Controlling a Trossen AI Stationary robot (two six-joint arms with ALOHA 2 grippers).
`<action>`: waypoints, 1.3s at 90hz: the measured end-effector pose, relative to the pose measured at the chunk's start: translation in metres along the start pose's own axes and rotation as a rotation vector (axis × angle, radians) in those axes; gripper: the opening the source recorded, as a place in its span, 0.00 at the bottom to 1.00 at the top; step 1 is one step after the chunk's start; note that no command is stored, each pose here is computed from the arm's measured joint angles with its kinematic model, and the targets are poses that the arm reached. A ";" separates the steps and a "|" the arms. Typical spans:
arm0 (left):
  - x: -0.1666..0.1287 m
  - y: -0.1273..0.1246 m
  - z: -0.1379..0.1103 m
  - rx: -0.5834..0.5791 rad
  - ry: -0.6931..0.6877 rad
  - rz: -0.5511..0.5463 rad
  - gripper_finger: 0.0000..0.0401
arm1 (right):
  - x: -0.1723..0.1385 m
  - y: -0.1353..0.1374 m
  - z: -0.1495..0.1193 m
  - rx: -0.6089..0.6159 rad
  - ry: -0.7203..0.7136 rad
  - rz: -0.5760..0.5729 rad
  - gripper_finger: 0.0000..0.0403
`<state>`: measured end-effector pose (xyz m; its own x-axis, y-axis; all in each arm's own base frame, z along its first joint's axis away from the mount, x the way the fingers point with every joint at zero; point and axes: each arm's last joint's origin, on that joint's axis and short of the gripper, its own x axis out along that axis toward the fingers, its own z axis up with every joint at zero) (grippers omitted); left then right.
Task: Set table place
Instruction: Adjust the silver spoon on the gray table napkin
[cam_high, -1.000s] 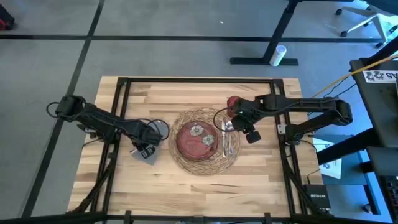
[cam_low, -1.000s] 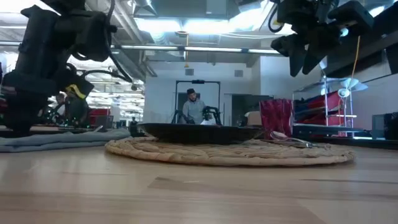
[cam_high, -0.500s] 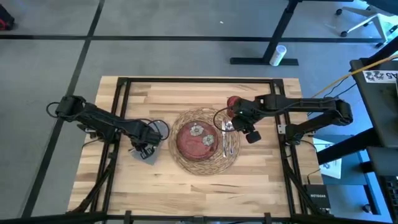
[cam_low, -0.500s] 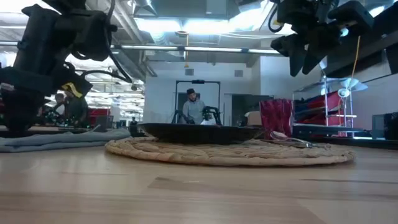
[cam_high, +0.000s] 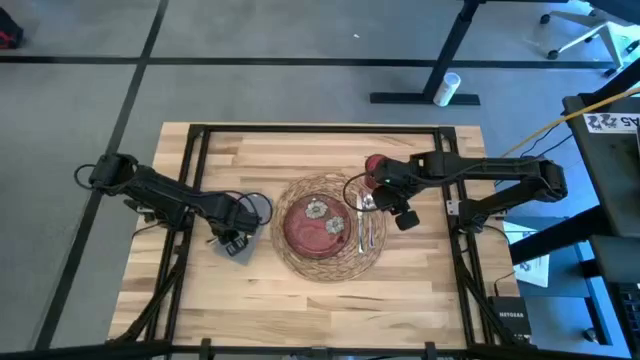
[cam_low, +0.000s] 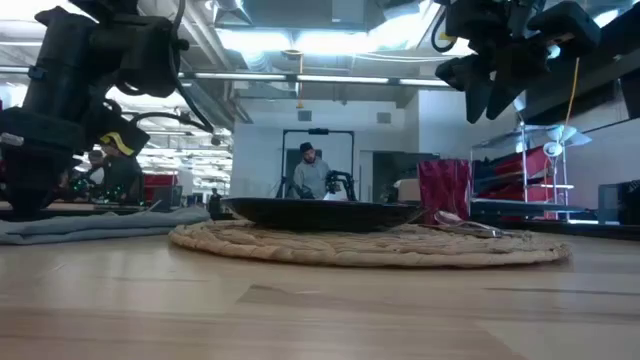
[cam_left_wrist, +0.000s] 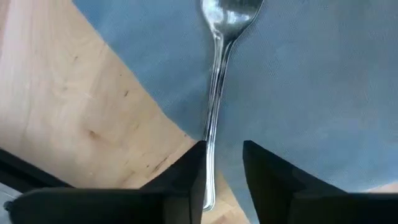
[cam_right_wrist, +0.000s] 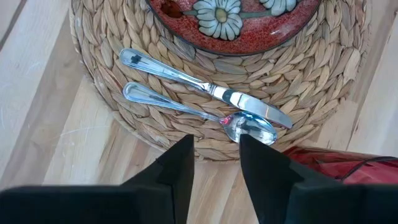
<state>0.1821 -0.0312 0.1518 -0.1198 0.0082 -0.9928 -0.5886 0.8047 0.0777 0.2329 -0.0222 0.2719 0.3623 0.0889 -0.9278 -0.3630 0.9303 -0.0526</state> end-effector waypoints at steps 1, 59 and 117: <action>0.000 0.000 0.000 0.000 -0.001 0.000 0.24 | 0.000 0.000 0.000 0.000 0.000 0.000 0.29; 0.008 0.011 0.012 0.013 -0.032 -0.020 0.10 | 0.000 0.000 0.000 0.000 0.000 0.000 0.29; -0.021 0.009 0.016 -0.059 -0.042 -0.073 0.00 | 0.000 0.000 0.000 0.000 0.000 0.000 0.29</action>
<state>0.1923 -0.0142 0.1720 -0.0419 -0.0229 -0.9989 -0.6409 0.7676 0.0093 0.2329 -0.0221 0.2719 0.3619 0.0887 -0.9280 -0.3629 0.9303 -0.0526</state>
